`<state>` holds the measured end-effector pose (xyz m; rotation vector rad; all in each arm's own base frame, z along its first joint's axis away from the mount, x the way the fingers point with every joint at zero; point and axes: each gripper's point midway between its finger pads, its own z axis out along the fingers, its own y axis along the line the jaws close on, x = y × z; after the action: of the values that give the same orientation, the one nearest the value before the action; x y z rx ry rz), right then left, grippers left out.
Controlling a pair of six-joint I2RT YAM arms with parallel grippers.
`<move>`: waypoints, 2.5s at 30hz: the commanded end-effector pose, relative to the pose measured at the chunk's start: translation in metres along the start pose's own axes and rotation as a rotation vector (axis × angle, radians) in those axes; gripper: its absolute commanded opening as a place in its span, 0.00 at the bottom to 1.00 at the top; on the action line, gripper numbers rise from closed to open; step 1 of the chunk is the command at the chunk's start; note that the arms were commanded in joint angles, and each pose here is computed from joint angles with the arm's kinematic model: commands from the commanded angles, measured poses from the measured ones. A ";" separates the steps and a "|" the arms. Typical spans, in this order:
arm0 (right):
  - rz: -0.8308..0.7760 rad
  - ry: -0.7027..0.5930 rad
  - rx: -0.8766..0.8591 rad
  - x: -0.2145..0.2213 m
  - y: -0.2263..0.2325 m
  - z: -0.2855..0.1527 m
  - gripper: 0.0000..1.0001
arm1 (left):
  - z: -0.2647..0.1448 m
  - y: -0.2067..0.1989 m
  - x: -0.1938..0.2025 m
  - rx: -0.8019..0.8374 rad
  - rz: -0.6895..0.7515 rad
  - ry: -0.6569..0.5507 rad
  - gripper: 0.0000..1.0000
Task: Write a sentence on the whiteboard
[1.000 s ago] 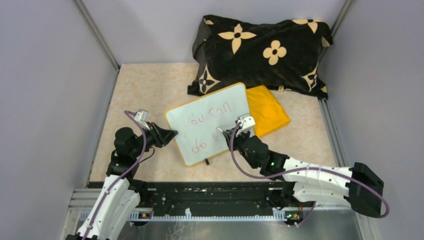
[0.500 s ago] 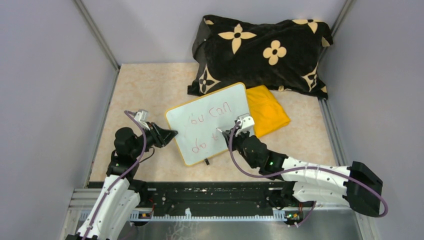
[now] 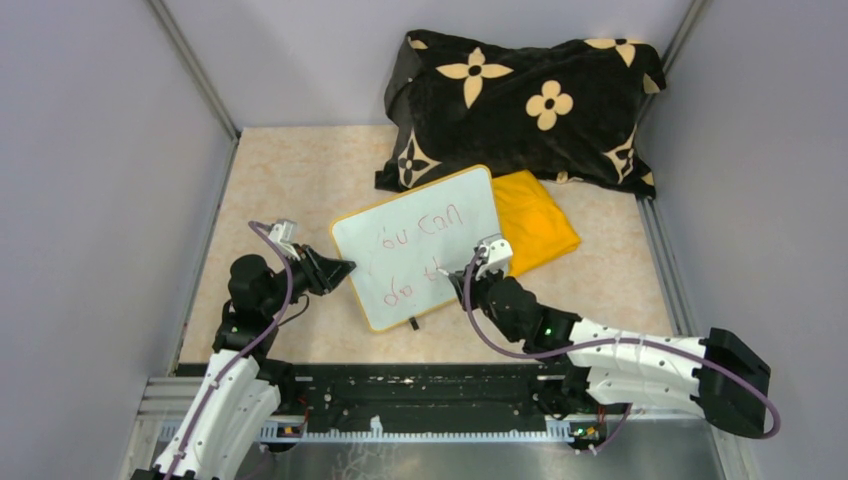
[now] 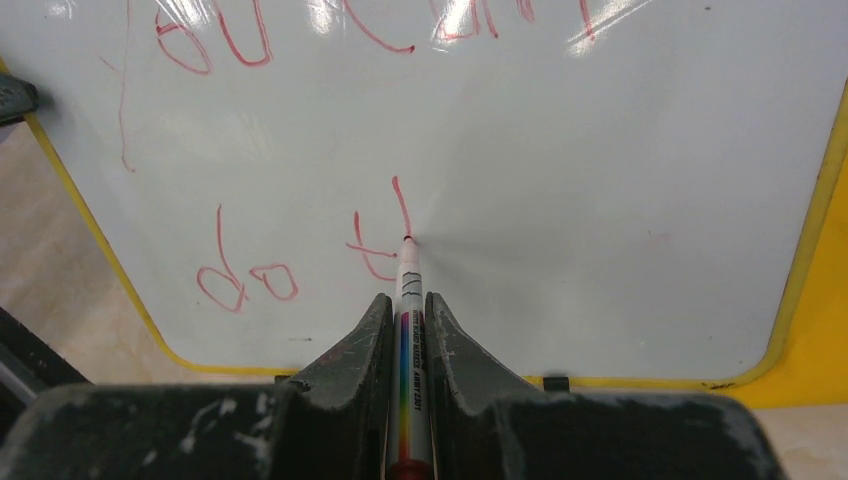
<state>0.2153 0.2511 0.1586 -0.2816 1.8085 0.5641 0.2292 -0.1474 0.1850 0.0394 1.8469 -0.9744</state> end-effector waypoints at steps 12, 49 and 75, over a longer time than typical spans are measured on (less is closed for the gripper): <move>0.042 0.062 0.001 0.026 -0.009 -0.007 0.00 | 0.001 -0.007 -0.002 0.041 0.012 -0.004 0.36; 0.004 -0.081 0.036 -0.034 -0.002 0.005 0.00 | 0.000 -0.007 -0.002 0.042 0.011 -0.007 0.36; 0.014 -0.056 0.066 -0.023 -0.015 -0.001 0.00 | 0.000 -0.007 -0.002 0.043 0.012 -0.008 0.36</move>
<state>0.2236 0.2395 0.1638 -0.2574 1.8000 0.5095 0.2289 -0.1484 0.1828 0.0416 1.8557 -0.9811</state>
